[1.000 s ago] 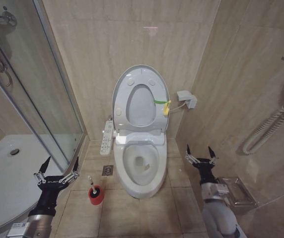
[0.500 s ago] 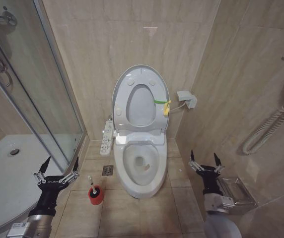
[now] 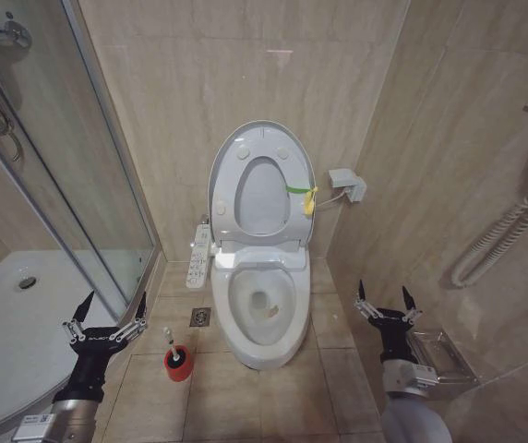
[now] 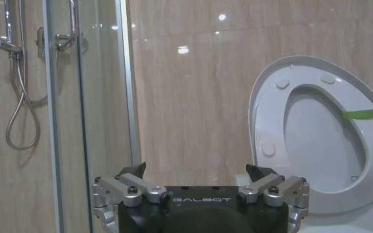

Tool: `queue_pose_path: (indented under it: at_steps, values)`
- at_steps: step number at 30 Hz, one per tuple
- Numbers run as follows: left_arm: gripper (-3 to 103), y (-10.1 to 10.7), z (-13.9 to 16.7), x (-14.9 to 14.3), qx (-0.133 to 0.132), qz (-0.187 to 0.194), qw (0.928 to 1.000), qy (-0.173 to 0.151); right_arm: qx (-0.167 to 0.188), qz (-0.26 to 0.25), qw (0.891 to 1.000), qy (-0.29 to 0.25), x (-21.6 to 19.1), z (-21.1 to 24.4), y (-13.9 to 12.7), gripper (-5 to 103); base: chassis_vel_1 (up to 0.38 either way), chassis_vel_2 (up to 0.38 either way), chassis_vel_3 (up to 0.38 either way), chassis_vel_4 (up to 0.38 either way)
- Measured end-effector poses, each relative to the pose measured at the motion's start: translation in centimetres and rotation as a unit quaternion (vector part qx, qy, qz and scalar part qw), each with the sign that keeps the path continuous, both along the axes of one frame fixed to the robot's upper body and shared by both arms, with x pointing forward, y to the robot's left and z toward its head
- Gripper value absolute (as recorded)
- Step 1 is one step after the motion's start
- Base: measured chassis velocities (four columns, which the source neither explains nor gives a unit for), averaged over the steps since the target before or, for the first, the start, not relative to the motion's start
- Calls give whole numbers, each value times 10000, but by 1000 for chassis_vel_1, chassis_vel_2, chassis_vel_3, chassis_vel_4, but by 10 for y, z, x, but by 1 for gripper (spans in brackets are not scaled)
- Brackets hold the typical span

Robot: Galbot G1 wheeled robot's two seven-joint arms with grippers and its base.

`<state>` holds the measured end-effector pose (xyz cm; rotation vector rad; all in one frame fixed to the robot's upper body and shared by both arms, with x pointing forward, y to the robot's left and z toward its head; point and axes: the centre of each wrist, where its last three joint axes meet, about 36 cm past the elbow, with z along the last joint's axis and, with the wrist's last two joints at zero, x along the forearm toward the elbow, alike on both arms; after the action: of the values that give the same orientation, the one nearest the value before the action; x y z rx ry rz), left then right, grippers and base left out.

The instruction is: Open the toilet lid, clean the toilet bowl with a toilet brush, close the toilet lid, and flush.

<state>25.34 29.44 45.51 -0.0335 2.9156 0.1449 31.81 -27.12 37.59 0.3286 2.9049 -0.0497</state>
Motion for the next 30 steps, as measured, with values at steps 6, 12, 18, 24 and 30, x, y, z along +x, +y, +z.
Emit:
queue_pose_path:
  at_steps: [6, 12, 18, 24, 30]
  values:
    - [100, 0, 0, 0, 0, 0, 10000, 0, -65, 272, 9995, 131, -7, -2, 9, 100, 0, 0, 0, 0]
    - [100, 0, 0, 0, 0, 0, 10000, 0, -119, 523, 9983, 230, -11, -3, 13, 100, 0, 0, 0, 0]
    - [100, 0, 0, 0, 0, 0, 10000, 0, -64, 531, 9982, 278, -14, -5, 21, 100, 0, 0, 0, 0]
    - [100, 0, 0, 0, 0, 0, 10000, 0, 46, 380, 9989, 277, -17, -4, 28, 100, 0, 0, 0, 0]
    - [100, 0, 0, 0, 0, 0, 10000, 0, 68, 289, 9992, 267, -24, -4, 31, 100, 0, 0, 0, 0]
